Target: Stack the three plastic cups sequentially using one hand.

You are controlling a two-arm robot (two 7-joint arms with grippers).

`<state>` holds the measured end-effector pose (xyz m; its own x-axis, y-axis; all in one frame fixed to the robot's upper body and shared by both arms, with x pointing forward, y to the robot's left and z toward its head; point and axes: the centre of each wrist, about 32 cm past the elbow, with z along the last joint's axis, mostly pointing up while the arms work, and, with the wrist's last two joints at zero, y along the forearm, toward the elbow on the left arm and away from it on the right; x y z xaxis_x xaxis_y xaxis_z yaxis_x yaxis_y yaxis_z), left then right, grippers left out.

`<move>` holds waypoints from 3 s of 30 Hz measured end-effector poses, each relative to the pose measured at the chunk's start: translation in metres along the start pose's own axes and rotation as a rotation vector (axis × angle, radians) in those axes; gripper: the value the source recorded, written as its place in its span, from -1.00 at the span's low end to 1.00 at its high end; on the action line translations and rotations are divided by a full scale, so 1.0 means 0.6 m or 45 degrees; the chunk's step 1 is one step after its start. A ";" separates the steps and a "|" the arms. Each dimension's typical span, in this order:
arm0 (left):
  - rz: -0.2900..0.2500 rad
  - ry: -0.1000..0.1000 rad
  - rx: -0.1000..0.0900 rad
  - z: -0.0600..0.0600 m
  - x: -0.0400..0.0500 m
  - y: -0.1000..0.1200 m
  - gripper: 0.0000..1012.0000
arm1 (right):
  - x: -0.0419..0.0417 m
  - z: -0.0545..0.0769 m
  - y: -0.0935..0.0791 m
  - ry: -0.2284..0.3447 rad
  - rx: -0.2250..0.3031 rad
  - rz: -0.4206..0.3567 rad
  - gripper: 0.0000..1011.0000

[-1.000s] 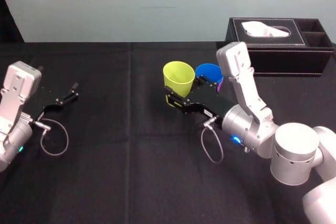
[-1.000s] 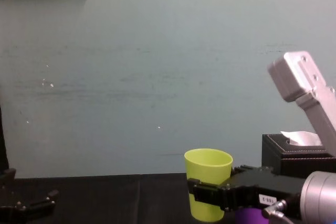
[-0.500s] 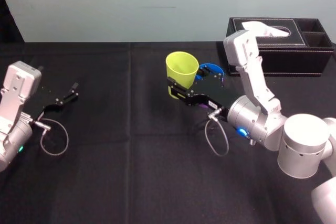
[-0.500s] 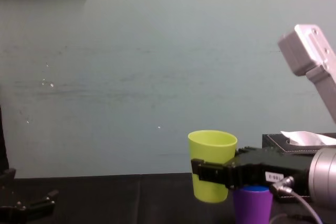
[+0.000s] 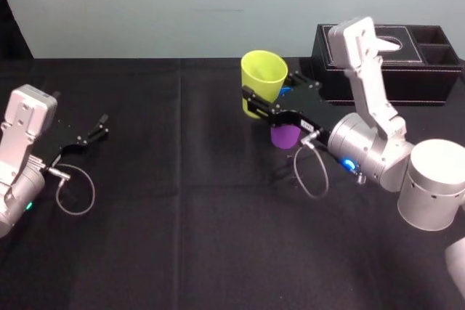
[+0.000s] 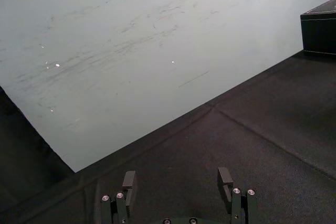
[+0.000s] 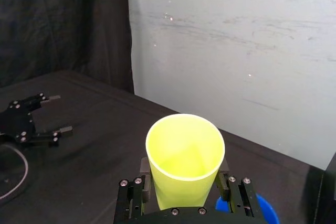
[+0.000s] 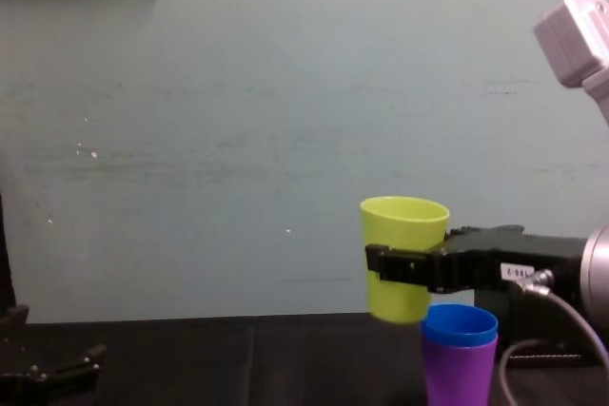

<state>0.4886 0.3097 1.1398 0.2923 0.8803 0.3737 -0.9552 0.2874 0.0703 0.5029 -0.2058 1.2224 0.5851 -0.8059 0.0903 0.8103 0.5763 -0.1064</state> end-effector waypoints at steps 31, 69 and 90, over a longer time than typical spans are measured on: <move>0.000 0.000 0.000 0.000 0.000 0.000 1.00 | 0.049 0.005 0.016 -0.001 -0.040 -0.084 0.43; 0.000 0.000 0.000 0.000 0.000 0.000 1.00 | 0.058 -0.014 0.006 0.023 -0.071 -0.123 0.43; 0.000 0.000 0.000 0.000 0.000 0.000 1.00 | 0.059 -0.029 0.009 0.029 -0.084 -0.148 0.43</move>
<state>0.4886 0.3097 1.1398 0.2923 0.8803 0.3737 -0.9552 0.2874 0.0702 0.5273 -0.2335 1.2080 0.4860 -0.8700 0.0833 0.8680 0.4694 -0.1619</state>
